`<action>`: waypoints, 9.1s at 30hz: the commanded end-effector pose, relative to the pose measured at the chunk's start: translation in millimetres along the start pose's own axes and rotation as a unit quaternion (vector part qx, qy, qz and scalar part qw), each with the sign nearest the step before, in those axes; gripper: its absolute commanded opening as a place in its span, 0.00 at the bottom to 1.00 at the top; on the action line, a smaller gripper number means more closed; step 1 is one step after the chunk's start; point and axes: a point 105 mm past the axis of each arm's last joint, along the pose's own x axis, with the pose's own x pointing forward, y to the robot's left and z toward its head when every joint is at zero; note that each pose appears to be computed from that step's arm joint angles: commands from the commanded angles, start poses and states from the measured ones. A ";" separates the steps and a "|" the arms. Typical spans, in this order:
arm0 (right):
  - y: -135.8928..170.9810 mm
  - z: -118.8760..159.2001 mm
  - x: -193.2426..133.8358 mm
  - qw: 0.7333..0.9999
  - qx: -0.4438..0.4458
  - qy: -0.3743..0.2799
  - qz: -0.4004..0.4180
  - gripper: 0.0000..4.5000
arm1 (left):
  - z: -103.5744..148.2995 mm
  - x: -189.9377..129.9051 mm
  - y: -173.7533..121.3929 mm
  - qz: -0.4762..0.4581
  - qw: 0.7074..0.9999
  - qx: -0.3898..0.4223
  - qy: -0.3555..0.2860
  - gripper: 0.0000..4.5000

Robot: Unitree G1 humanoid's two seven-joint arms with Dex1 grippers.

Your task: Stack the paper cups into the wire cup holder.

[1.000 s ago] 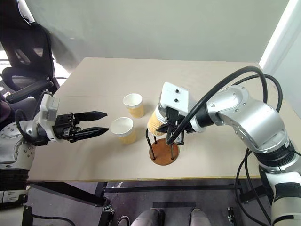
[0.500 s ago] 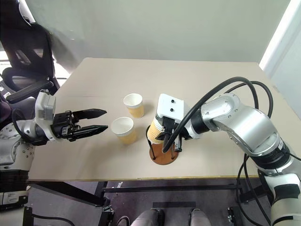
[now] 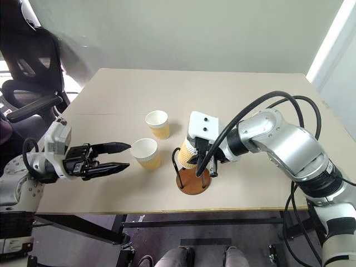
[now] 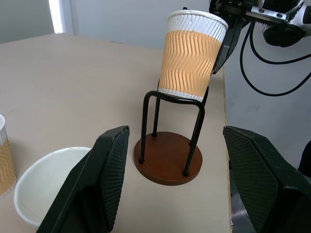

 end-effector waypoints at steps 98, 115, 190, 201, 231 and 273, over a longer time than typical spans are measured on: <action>69.6 34.0 -157.7 0.929 0.007 -0.291 -0.231 0.85 | -13.6 69.0 70.8 -0.173 0.889 0.186 0.380 0.29; 80.7 27.6 -160.3 0.930 0.023 -0.260 -0.259 0.85 | 132.3 132.2 17.5 -0.259 0.906 0.274 0.190 0.01; 87.4 36.1 -143.0 0.915 0.047 -0.225 -0.331 0.85 | 70.0 191.7 -28.5 -0.469 0.755 0.336 0.311 0.01; 85.3 37.0 -140.8 0.915 0.050 -0.224 -0.333 0.85 | 60.9 202.6 -28.8 -0.476 0.750 0.340 0.309 0.01; 85.2 31.3 -138.2 0.919 0.042 -0.225 -0.321 0.85 | 85.3 197.7 79.9 -0.089 0.910 0.303 0.270 0.66; 91.4 37.6 -128.9 0.930 0.071 -0.220 -0.284 0.85 | -32.0 164.8 130.1 0.103 0.856 0.275 0.425 0.32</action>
